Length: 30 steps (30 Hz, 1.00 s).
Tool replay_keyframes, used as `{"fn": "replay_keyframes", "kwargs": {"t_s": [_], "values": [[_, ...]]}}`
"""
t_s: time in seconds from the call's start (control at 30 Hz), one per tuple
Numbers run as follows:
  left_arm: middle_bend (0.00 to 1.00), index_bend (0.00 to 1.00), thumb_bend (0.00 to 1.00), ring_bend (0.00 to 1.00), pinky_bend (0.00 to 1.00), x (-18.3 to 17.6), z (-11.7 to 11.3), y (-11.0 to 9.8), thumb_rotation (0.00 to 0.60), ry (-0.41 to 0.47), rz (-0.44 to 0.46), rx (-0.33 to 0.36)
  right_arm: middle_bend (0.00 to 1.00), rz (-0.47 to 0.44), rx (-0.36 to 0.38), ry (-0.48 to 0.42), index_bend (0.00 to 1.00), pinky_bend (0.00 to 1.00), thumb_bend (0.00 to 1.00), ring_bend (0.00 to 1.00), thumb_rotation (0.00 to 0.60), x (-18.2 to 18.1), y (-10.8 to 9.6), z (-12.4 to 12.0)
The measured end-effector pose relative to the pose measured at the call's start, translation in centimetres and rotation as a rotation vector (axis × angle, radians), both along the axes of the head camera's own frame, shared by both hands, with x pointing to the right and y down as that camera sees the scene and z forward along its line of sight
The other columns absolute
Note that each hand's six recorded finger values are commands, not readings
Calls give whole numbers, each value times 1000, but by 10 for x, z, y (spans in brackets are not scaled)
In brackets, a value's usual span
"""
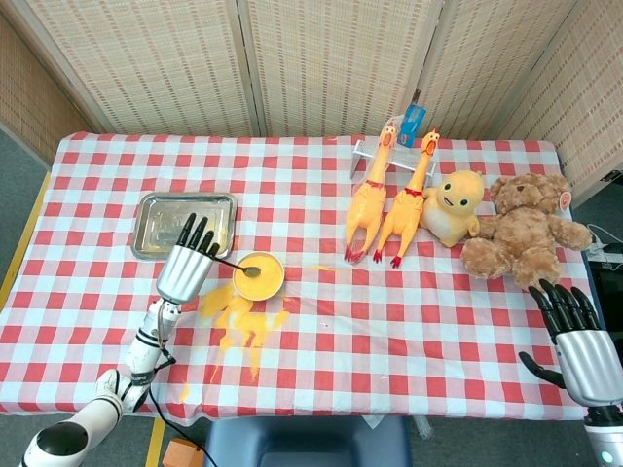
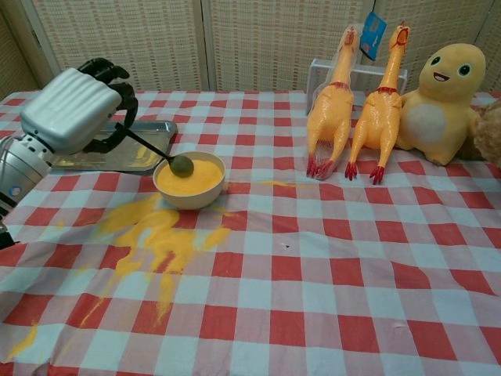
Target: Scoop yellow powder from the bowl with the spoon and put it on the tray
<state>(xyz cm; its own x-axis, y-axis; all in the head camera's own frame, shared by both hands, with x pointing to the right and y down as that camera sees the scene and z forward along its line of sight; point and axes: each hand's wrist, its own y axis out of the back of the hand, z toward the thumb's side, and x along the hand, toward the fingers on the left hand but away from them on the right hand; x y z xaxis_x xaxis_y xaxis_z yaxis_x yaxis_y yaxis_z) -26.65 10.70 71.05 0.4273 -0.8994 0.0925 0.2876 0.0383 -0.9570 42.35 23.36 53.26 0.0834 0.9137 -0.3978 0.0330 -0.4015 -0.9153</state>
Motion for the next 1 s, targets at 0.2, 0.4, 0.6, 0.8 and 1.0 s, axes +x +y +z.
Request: {"fn": "replay_keyframes", "kwargs": {"t_s": [0.2, 0.4, 0.6, 0.8, 1.0], "values": [[379, 880, 652, 155, 146, 1, -3, -8, 600, 6, -3, 25, 0, 1, 1, 0, 0, 0, 109, 0, 600, 0, 0, -1], [379, 880, 655, 156, 146, 5, -13, -8, 600, 58, 0, 58, 0, -3, 2, -3, 0, 0, 109, 0, 600, -1, 1, -1], [378, 880, 658, 156, 146, 12, -21, 6, 600, 127, 14, 64, 0, -14, 2, -12, 0, 0, 109, 0, 600, -4, 2, -2], [378, 881, 659, 155, 146, 17, -18, 25, 600, 107, 46, 45, 0, -24, 7, -23, 0, 0, 109, 0, 600, -6, 4, -5], [380, 880, 658, 156, 146, 15, -10, 31, 600, 66, 53, 22, 0, -21, 7, -23, 0, 0, 109, 0, 600, -5, 4, -6]]}}
